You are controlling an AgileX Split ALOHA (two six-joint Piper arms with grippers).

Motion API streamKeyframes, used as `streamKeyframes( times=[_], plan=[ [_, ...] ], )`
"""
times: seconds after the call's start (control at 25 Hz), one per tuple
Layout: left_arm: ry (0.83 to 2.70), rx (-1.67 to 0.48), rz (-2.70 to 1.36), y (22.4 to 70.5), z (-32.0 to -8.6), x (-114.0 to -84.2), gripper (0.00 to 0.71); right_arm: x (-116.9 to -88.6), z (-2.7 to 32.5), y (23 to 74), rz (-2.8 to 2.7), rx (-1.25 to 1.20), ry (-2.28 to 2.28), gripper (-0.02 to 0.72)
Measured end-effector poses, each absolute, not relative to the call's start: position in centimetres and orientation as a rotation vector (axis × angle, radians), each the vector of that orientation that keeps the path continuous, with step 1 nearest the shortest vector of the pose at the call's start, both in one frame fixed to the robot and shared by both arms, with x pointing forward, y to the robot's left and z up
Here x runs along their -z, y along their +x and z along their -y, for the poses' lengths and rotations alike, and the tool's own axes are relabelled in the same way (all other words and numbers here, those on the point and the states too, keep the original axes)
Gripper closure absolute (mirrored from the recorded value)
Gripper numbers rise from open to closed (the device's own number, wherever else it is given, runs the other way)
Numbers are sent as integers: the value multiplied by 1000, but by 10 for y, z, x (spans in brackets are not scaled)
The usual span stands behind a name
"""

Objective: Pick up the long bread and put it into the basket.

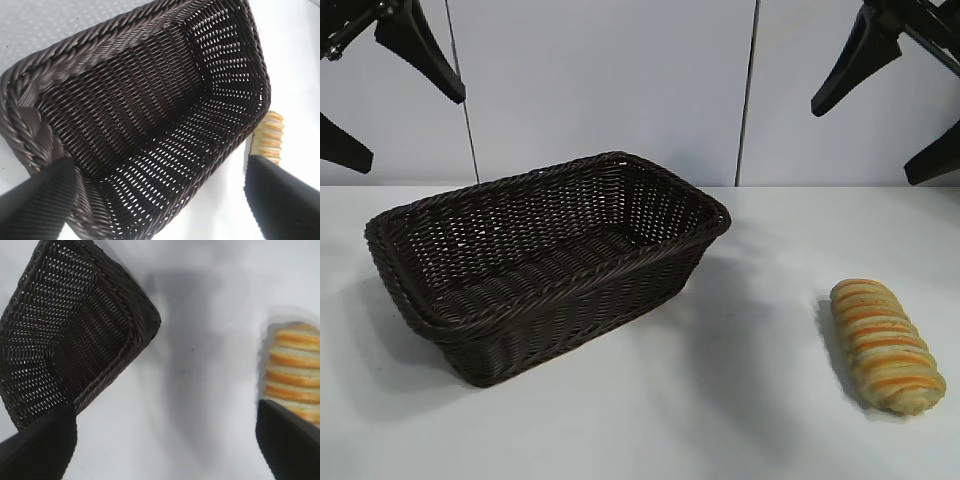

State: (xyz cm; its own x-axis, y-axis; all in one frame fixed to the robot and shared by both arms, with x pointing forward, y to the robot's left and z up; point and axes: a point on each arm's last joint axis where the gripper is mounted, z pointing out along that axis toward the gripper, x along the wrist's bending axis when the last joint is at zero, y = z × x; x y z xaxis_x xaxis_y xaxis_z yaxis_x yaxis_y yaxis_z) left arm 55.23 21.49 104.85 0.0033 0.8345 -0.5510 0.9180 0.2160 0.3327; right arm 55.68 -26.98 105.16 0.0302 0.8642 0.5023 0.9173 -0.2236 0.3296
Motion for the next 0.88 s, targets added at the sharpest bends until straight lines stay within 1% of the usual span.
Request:
streamKeyframes(
  times=[0.72, 0.88],
  plan=[
    [1623, 161, -1833, 552, -215, -1049, 51, -1052, 270, 557, 1902, 961, -2192, 8],
    [1595, 118, -1827, 556, -216, -1050, 51, -1052, 270, 557, 1902, 961, -2192, 8]
  ],
)
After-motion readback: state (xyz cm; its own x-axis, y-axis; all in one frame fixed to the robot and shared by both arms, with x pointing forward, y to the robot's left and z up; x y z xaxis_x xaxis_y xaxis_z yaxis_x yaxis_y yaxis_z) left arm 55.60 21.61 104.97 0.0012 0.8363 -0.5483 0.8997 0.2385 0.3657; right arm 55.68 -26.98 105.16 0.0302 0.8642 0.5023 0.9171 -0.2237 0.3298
